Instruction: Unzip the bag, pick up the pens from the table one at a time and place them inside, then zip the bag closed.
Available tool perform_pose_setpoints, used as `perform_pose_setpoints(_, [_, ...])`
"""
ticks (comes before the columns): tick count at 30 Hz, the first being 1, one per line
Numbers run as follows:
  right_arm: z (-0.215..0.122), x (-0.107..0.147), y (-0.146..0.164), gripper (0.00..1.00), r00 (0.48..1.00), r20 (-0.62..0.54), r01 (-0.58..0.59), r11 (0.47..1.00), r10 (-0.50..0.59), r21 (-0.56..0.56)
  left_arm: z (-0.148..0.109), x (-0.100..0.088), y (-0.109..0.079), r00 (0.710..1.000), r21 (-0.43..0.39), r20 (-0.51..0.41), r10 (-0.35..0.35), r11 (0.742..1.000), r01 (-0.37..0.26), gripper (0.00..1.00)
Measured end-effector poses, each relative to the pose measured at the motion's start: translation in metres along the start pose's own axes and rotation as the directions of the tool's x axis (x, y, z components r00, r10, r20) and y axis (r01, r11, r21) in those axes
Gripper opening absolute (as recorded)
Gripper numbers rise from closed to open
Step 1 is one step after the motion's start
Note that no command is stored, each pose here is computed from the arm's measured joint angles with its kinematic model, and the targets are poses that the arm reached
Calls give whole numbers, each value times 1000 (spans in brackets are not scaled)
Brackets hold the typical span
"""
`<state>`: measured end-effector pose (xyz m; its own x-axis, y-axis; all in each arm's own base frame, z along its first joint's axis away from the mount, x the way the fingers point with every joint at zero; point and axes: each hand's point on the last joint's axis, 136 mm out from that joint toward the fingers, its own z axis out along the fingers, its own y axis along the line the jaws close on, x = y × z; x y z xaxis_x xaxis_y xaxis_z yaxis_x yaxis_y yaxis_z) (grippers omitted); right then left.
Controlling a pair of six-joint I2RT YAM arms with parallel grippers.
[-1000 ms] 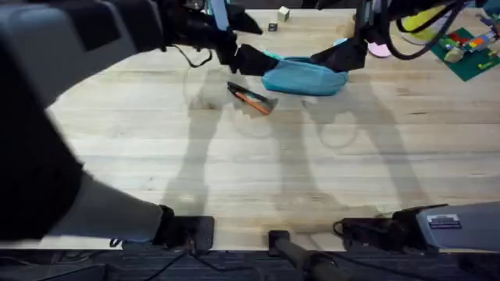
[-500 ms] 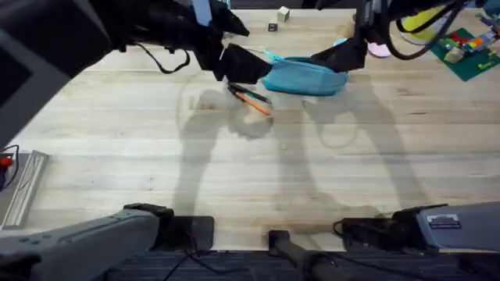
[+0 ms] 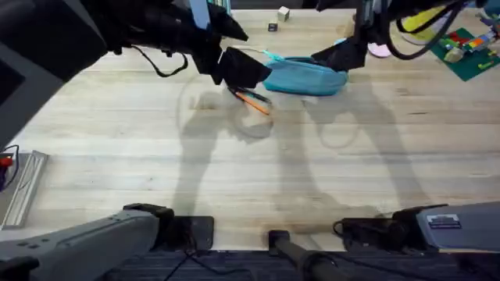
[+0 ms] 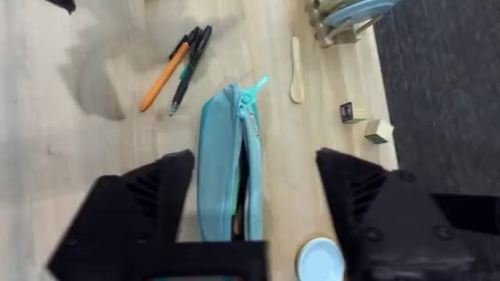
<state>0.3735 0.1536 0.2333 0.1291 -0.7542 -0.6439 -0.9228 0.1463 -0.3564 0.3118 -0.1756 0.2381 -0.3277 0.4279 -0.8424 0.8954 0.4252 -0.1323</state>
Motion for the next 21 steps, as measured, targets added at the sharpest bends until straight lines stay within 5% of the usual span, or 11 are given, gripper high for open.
perform_pose_setpoints(4, [0, 3, 10, 499, 999, -14, -31, 999, 31, -36, 0, 0, 0, 1000, 0, 0, -1, 1000, 1, 993])
perform_pose_setpoints(7, [-1, 7, 20, 80, 998, -30, -66, 995, 64, -72, 0, 0, 0, 1000, 0, 0, 0, 1000, 0, 993])
perform_pose_setpoints(21, [-6, 30, 38, 31, 972, -158, -192, 975, 173, -110, 0, 0, 0, 1000, 0, 0, 0, 1000, 0, 993])
